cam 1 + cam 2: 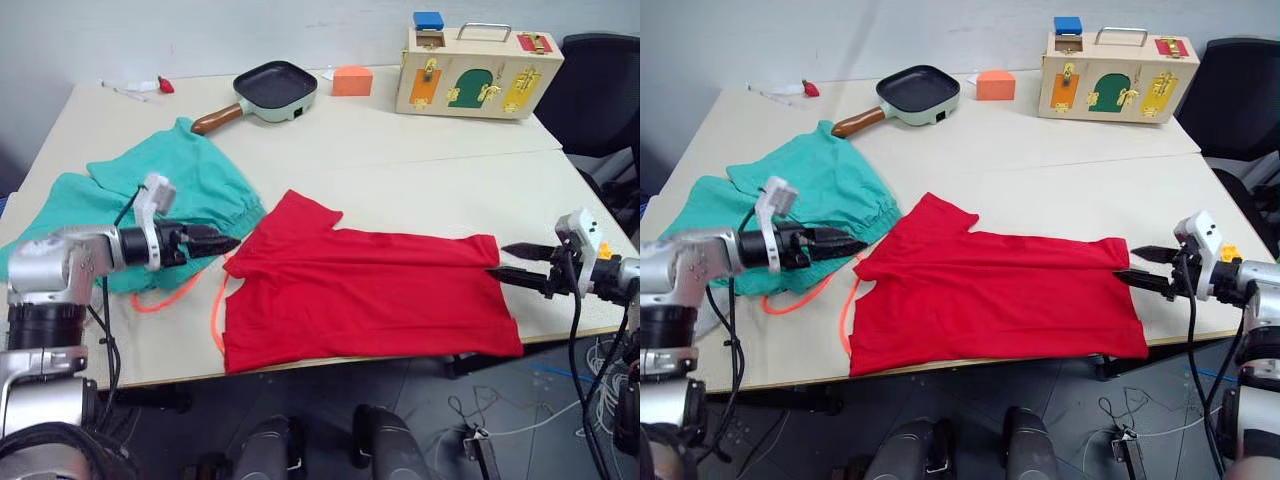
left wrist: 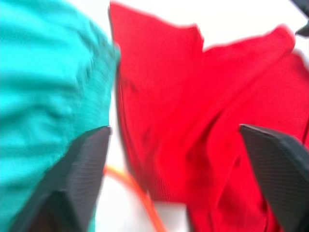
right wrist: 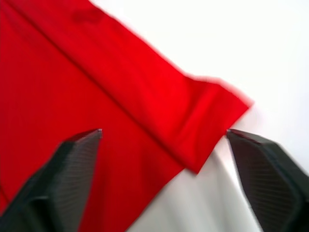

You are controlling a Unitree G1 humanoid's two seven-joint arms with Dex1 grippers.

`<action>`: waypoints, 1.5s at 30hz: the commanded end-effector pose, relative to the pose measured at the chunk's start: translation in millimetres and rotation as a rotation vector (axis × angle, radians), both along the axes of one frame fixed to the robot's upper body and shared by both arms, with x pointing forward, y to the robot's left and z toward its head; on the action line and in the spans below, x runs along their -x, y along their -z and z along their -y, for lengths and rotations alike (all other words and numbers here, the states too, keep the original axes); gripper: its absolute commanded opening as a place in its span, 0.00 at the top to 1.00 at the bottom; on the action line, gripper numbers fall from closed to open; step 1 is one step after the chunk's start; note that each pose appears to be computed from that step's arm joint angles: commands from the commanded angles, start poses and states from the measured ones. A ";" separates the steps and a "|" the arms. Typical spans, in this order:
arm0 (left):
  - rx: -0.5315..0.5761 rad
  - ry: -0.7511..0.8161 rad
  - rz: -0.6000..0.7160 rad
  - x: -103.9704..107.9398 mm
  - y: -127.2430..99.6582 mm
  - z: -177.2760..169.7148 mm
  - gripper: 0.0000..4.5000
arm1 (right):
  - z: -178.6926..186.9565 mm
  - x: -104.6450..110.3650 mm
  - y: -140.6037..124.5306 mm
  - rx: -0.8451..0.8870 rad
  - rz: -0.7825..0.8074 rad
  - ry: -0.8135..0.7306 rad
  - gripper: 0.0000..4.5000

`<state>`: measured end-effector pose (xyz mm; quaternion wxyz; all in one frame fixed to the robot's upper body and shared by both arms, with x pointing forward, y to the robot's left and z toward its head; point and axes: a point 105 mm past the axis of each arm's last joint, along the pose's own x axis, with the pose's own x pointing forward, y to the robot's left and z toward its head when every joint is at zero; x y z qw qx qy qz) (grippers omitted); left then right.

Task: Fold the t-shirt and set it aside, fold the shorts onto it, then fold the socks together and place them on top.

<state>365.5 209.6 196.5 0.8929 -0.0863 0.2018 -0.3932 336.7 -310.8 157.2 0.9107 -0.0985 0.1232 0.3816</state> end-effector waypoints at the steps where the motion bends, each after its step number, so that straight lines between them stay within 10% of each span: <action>1: 0.016 0.009 -0.020 -15.1 0.9 14.1 0.00 | -8.8 2.0 -24.4 -0.002 0.106 -0.030 0.01; 15: -0.136 -0.014 -0.008 -69.2 26.3 58.3 0.00 | -38.6 14.5 -22.5 -0.012 0.128 -0.085 0.01; 32: -0.111 0.045 -0.043 -68.1 51.4 78.6 0.00 | -44.8 29.0 -16.5 -0.031 0.112 -0.065 0.01; 45: -0.134 0.086 0.072 -71.0 50.6 85.5 0.93 | -47.3 29.9 -18.4 -0.052 0.126 -0.047 0.00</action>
